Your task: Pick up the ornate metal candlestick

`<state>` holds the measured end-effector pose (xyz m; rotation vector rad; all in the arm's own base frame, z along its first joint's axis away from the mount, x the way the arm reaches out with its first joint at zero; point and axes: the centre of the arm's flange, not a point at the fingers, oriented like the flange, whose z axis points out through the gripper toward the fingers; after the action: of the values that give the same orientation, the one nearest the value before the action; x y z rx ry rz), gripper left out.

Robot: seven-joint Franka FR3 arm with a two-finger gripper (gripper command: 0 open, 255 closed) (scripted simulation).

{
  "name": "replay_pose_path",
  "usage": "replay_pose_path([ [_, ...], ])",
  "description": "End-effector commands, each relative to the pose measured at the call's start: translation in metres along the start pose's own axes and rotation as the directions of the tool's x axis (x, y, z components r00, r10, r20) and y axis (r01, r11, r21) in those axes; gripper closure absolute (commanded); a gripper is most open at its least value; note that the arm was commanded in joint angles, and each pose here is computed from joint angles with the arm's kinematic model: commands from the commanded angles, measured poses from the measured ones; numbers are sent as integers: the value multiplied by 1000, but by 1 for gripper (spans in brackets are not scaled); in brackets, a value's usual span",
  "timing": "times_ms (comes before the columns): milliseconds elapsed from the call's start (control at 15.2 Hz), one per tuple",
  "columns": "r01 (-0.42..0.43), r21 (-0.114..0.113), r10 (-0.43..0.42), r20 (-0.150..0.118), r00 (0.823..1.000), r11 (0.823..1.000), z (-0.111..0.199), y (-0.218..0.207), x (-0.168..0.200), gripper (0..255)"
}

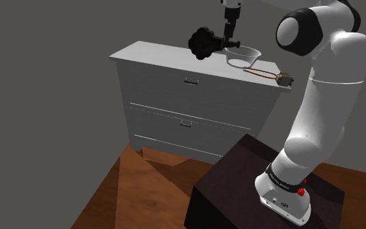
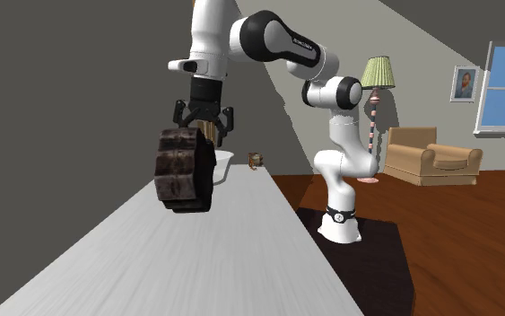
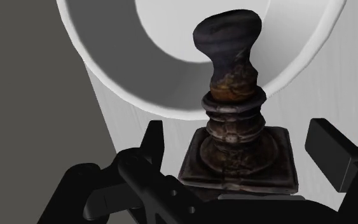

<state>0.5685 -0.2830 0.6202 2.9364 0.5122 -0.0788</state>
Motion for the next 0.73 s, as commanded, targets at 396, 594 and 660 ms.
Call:
replay_pose_path([
  [396, 1, 0, -1, 0, 1000, 1000, 19, -3, 2, 255],
  [594, 1, 0, -1, 0, 1000, 1000, 19, -3, 2, 255],
  [660, 1, 0, -1, 0, 1000, 1000, 19, -3, 2, 255],
])
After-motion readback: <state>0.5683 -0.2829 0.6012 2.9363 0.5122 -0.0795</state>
